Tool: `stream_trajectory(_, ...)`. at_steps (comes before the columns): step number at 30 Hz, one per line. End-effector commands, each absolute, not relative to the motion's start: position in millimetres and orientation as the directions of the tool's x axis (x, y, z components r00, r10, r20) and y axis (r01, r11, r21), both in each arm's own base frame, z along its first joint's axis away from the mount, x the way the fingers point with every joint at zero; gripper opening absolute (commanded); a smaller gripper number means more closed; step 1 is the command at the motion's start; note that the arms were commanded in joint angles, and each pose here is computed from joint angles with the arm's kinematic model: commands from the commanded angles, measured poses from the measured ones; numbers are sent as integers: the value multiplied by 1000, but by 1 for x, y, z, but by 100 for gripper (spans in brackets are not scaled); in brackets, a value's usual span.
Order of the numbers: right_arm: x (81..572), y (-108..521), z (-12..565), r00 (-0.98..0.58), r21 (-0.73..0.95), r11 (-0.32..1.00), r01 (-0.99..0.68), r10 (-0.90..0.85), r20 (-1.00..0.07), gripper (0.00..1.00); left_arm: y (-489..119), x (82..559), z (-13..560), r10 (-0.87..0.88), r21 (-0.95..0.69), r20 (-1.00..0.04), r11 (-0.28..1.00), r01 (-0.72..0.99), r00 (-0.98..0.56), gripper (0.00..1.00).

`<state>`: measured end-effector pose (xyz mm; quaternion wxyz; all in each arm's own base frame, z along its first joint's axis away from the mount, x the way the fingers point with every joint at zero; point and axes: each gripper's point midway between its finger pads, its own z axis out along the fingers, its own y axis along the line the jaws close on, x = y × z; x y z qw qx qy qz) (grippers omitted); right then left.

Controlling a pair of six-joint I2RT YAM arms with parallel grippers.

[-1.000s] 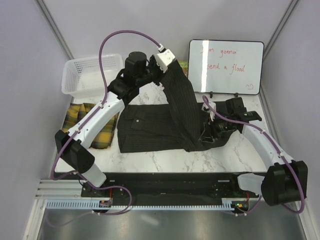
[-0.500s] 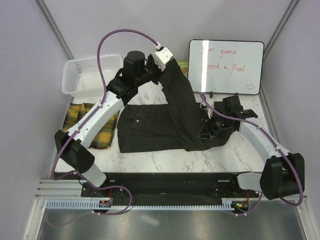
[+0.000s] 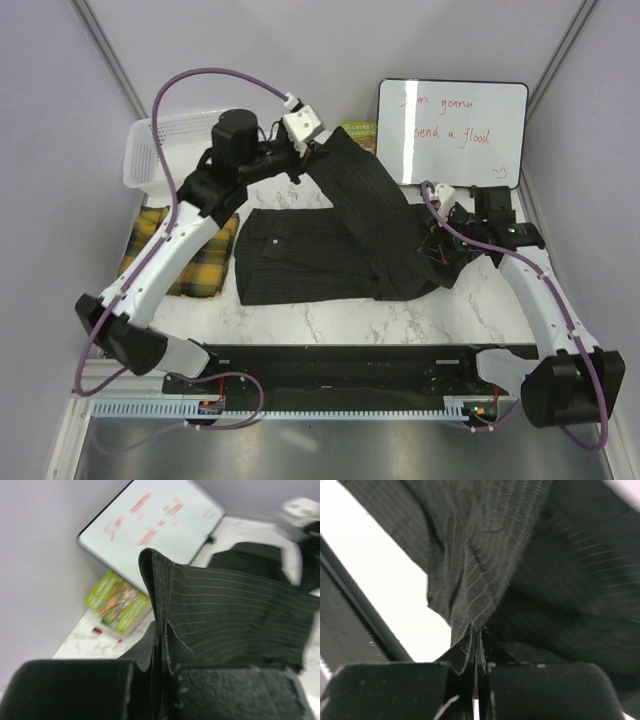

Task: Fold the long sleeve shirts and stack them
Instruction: Fold the shirt

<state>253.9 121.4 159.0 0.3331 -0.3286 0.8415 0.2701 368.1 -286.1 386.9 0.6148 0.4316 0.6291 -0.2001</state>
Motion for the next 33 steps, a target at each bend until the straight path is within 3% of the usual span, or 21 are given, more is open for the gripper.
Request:
stream_trajectory(1, 248, 107, 199, -411, 60, 613, -788, -451, -792, 0, -294, 230, 421, 110, 218, -972, 102, 971, 207, 2)
stream_trajectory(2, 246, 105, 199, -382, 27, 595, -803, -479, -791, 0, -291, 186, 427, 52, 225, -972, -55, 973, 227, 2)
stream_trajectory(7, 228, 93, 188, -242, -113, 480, -870, -614, -751, 0, -294, 73, 378, 95, 108, -983, -406, 907, 159, 2)
stream_trajectory(11, 208, 89, 172, -73, -254, 357, -899, -693, -717, 0, -296, -11, 326, 197, -21, -972, -607, 795, 124, 2)
stream_trajectory(13, 202, 87, 170, -9, -310, 313, -898, -716, -698, 0, -295, -58, 284, 257, -51, -948, -705, 708, 187, 2)
stream_trajectory(16, 192, 82, 164, 74, -383, 249, -890, -750, -657, 0, -299, -68, 234, 307, -13, -902, -721, 693, 302, 22)
stream_trajectory(18, 183, 80, 155, 97, -399, 220, -890, -765, -637, 0, -308, -38, 228, 349, 35, -880, -628, 777, 321, 35)
stream_trajectory(20, 172, 78, 151, 154, -441, 170, -881, -780, -607, 0, -309, -6, 238, 328, 45, -909, -537, 843, 257, 41)
stream_trajectory(21, 169, 77, 150, 174, -459, 155, -875, -785, -595, 0, -304, 43, 242, 360, 5, -922, -362, 932, 145, 46)
stream_trajectory(22, 166, 76, 152, 204, -493, 139, -859, -790, -579, 0, -294, 65, 249, 339, 31, -932, -278, 960, 128, 48)
stream_trajectory(27, 159, 76, 147, 256, -544, 113, -831, -792, -555, 0, -212, 175, 185, 532, 99, -846, 75, 992, 44, 43)
stream_trajectory(33, 159, 72, 145, 237, -548, 129, -827, -804, -546, 0, -133, 256, 120, 700, 43, -696, 261, 964, -158, 47)
